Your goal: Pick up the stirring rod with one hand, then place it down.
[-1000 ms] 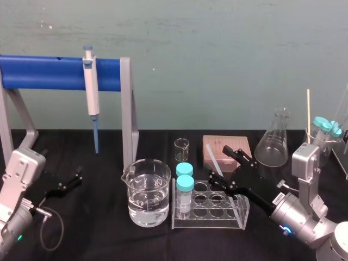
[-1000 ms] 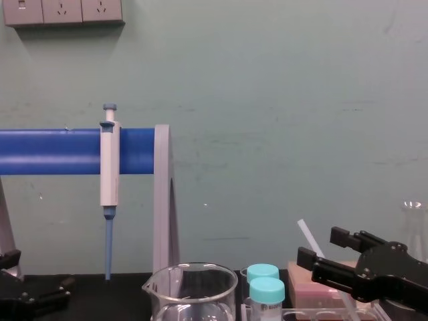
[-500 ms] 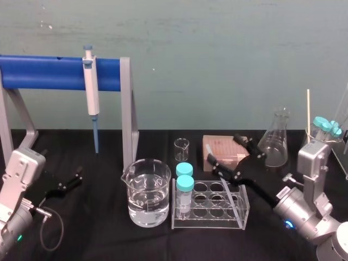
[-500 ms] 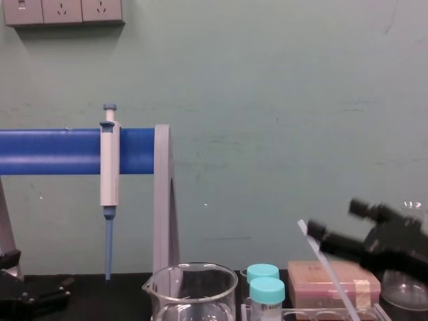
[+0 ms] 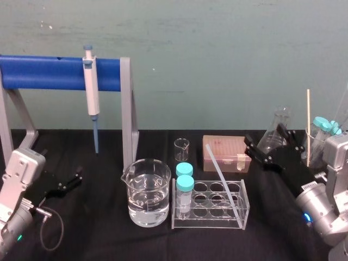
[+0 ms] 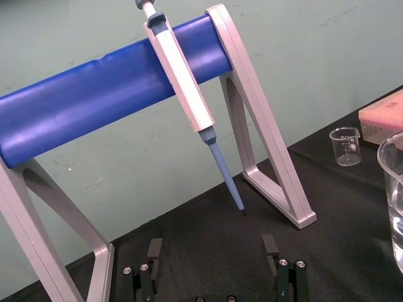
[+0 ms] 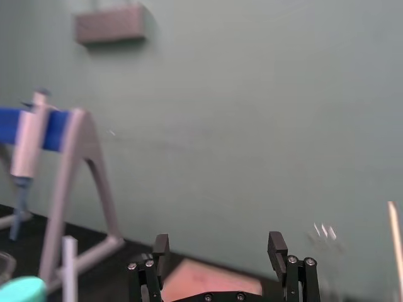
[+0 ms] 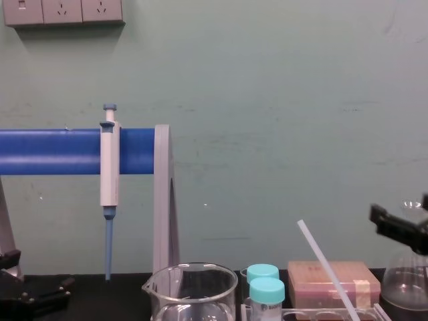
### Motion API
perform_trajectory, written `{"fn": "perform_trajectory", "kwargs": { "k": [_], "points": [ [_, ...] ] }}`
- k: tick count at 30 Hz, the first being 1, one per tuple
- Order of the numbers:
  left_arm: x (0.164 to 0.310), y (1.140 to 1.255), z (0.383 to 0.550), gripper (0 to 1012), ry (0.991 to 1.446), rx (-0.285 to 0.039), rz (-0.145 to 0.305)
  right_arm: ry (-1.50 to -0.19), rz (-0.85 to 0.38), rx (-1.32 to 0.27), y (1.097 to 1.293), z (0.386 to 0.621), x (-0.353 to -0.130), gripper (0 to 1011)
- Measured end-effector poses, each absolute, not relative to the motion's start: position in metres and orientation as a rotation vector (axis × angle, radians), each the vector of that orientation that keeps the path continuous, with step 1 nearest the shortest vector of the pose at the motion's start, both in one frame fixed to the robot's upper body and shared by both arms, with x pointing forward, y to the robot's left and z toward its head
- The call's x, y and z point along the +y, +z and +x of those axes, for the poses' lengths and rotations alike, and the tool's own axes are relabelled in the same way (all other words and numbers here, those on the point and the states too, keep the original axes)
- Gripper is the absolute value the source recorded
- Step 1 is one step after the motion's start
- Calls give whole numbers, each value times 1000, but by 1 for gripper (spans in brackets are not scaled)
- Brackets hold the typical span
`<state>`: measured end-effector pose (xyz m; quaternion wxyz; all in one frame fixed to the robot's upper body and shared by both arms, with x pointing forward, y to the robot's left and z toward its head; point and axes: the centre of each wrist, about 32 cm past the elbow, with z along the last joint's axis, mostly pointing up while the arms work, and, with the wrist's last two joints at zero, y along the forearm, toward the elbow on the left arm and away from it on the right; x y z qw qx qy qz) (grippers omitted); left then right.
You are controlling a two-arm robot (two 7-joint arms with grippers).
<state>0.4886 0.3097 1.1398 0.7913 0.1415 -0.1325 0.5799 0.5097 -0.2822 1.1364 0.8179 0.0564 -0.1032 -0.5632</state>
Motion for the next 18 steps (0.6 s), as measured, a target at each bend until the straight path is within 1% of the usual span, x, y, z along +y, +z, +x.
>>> {"fn": "perform_trajectory", "kwargs": {
  "k": [4, 8, 11, 18],
  "points": [
    [310, 1140, 489, 1000, 1248, -285, 304, -1270, 70, -95, 1134, 504, -287, 1003],
    [310, 1140, 489, 1000, 1248, -285, 304, -1291, 18, -15, 1133, 502, -288, 1003],
    [310, 1140, 489, 1000, 1248, -285, 304, -1295, -3, 19, 1133, 503, -288, 1003],
    [310, 1140, 489, 1000, 1248, -285, 304, -1294, 3, 9, 1133, 502, -288, 1003]
  ]
}}
